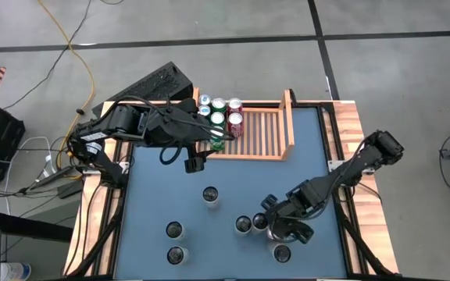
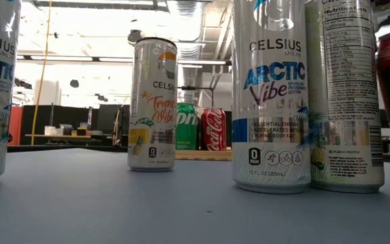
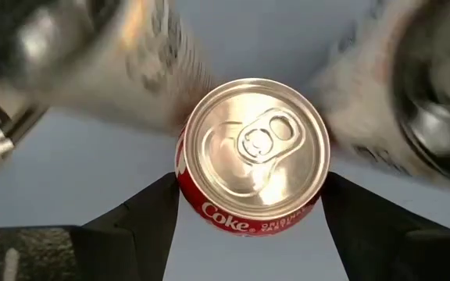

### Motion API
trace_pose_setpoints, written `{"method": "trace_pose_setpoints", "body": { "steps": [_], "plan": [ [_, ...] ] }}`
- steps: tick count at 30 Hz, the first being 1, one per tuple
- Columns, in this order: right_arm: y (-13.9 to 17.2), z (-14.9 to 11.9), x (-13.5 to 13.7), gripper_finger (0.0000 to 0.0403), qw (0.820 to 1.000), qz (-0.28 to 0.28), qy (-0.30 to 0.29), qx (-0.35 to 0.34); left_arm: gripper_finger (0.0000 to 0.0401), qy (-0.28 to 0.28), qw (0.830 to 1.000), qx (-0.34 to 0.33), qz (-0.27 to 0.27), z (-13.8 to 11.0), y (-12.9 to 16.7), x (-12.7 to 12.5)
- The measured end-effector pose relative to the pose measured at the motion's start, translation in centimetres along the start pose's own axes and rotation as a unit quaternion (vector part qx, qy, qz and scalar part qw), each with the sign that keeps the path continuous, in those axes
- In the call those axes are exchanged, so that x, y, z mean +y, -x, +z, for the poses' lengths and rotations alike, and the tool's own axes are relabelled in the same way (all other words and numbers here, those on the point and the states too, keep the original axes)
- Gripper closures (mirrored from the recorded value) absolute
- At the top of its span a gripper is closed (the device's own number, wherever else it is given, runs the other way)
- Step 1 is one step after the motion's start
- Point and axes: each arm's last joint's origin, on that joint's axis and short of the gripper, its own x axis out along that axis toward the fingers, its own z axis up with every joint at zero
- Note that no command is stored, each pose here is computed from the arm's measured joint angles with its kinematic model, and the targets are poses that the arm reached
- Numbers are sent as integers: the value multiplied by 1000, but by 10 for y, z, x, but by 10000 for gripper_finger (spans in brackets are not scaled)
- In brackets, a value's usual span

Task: Place canned beverage on shelf
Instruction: Put the red soda can on the shelf

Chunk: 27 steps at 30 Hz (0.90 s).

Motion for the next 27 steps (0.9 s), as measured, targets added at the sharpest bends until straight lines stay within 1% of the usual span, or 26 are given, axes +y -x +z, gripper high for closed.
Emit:
{"method": "trace_pose_setpoints", "body": {
  "steps": [5,12,14,16,19,22,25,27],
  "plan": [
    [6,-6,-12,112,997,-4,-75,3,44,-5,1000,0,8,0,0,0],
    [9,-13,-29,113,990,-21,-139,5,44,-5,1000,-1,18,0,0,1],
    [8,-19,-35,113,987,-26,-156,0,44,-5,1000,-1,20,0,0,1],
    [9,-30,-37,113,983,-45,-177,-7,44,-4,1000,-1,20,0,0,1],
    [10,-54,-39,113,971,-81,-224,-12,44,-3,1000,-3,21,1,0,1],
    [18,-74,-38,113,959,-124,-252,-34,44,0,1000,-4,21,1,0,1],
    [24,-91,-39,113,948,-132,-288,-42,44,2,1000,-6,22,1,0,1],
    [36,-93,-41,113,933,-138,-324,-80,44,5,1000,-12,22,3,0,1]
  ]
}}
